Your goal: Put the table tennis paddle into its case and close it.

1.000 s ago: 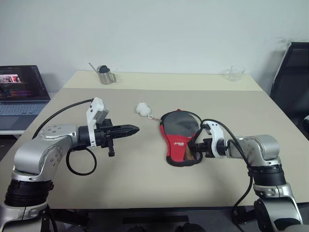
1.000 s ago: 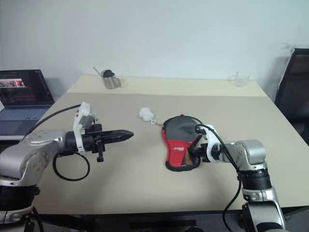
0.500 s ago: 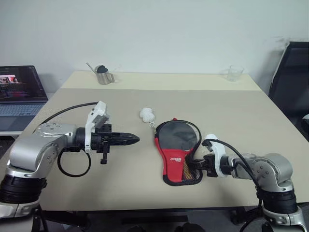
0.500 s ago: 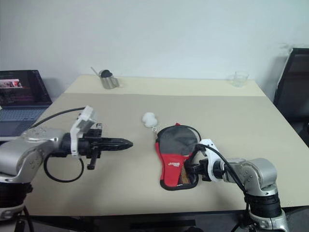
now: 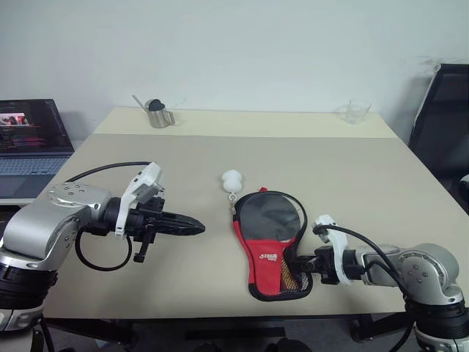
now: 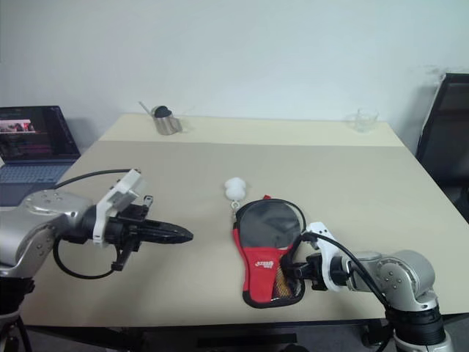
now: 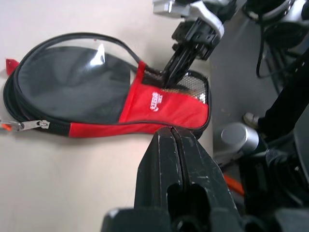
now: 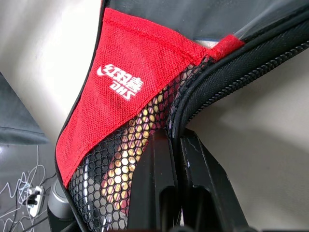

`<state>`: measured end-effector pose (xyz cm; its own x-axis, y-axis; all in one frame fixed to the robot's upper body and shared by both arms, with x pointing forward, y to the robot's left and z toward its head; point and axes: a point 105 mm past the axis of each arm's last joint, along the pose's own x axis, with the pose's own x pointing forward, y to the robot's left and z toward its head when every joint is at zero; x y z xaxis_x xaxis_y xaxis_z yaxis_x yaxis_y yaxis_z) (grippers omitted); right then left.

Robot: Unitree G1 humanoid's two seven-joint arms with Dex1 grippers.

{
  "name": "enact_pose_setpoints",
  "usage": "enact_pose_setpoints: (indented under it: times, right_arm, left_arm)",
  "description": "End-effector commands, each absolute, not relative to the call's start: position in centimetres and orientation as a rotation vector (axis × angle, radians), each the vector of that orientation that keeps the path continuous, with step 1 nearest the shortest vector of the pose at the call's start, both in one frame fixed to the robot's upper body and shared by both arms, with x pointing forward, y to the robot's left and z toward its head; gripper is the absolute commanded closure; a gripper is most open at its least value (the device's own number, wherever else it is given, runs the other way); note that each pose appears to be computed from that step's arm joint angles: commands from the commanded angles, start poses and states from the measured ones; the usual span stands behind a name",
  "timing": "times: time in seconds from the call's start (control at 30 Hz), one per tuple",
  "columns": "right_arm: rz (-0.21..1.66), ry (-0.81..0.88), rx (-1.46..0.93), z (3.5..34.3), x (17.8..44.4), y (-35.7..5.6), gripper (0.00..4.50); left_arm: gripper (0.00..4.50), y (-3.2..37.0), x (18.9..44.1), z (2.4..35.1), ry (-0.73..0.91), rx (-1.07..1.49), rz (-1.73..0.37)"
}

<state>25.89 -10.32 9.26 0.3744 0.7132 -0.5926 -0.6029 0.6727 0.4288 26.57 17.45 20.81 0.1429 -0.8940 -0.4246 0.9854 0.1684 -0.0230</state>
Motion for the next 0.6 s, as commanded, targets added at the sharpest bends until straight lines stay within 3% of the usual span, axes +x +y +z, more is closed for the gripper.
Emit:
enact_pose_setpoints:
  times: [0.03,0.1,0.2,0.53,0.57,0.6]
  right_arm:
    - [0.910,0.914,0.149,8.4,24.0,-9.7,4.46]
    - [0.923,0.897,0.153,8.7,24.0,-9.5,4.49]
    - [0.937,0.899,0.159,8.8,23.9,-9.4,3.80]
    - [0.928,0.907,0.146,9.1,24.1,-10.0,0.75]
    - [0.922,0.906,0.138,9.2,24.2,-10.2,0.42]
    - [0.916,0.901,0.128,9.4,24.4,-10.6,0.08]
  left_arm:
    - [4.50,17.8,26.4,21.2,0.377,0.333,-1.381]
    - [4.32,17.8,26.4,21.3,0.380,0.325,-1.382]
    - [3.61,17.9,26.4,21.2,0.387,0.315,-1.376]
    - [0.29,18.5,26.7,20.9,0.403,0.321,-1.345]
    - [0.01,18.7,26.9,20.9,0.403,0.320,-1.336]
    - [0.00,18.8,27.0,20.9,0.401,0.321,-1.325]
